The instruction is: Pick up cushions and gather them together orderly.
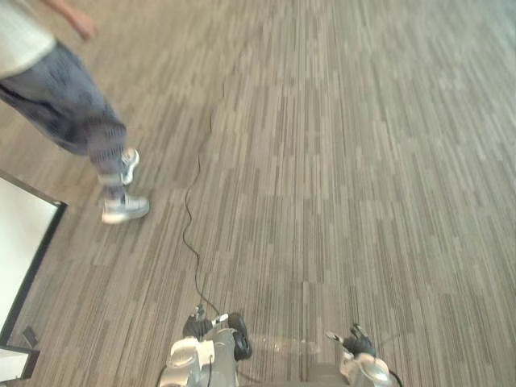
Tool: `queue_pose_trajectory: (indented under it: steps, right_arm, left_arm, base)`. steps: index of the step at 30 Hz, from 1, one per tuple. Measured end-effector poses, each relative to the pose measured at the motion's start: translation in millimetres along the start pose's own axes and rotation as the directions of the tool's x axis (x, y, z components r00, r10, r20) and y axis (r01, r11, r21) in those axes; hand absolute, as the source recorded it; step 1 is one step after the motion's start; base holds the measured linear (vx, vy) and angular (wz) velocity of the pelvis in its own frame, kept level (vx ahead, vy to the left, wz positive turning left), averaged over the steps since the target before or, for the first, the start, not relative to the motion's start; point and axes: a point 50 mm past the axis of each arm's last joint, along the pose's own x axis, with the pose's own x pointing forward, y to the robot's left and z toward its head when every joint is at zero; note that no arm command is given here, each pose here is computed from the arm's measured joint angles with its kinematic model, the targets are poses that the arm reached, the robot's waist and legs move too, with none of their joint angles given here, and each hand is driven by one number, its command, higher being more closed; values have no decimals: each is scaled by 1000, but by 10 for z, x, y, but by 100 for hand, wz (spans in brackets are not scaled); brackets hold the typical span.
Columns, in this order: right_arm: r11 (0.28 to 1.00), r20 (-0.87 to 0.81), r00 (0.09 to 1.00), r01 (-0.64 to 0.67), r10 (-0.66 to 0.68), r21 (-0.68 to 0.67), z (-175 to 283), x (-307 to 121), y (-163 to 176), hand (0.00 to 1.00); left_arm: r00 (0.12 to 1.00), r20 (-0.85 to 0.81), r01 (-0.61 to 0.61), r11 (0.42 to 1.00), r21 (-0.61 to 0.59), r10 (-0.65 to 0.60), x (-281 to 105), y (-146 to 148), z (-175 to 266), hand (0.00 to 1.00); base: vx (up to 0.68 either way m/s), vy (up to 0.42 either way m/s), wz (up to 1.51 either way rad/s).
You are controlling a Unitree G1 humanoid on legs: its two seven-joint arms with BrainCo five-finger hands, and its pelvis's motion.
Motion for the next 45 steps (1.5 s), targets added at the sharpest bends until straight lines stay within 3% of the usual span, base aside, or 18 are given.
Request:
queue_pose_trajectory:
  steps: [4, 11, 17, 26, 32, 39, 45]
  right_arm:
    - [999, -12, 1000, -2, 1, -48, -72, -29, -52, 0]
    - [998, 162, 986, -32, 41, -57, 351, 21, -15, 0]
    - [994, 148, 988, -16, 32, -107, 446, 101, -69, 0]
    - [995, 93, 993, -65, 72, -76, 186, -10, 86, 0]
    - [997, 46, 998, -30, 33, -70, 110, 17, -1, 0]
    - [996, -48, 998, -35, 31, -81, -182, -61, -22, 0]
    - [987, 103, 993, -47, 63, -151, 248, 46, -46, 0]
  left_arm:
    - [999, -48, 21, 997, 73, -18, -16, 25, -101, 0]
    - [994, -49, 101, 994, 51, -98, -8, -339, -70, 0]
    - [988, -26, 156, 984, 81, -155, 27, -538, 42, 0]
    - [995, 33, 98, 995, -29, -97, -32, -427, 72, 0]
    - [992, 16, 122, 993, 0, -122, -62, -480, 4, 0]
    - [997, -46, 62, 996, 62, -59, -37, -166, -123, 0]
    - [993, -103, 75, 993, 95, -65, -26, -194, -188, 0]
  base:
    - [473, 246, -19]
    - [617, 87, -11]
    - [715, -82, 29]
    - [495, -42, -3]
    - [647, 280, -64]
    - [633, 306, -44]
    - [558, 125, -87]
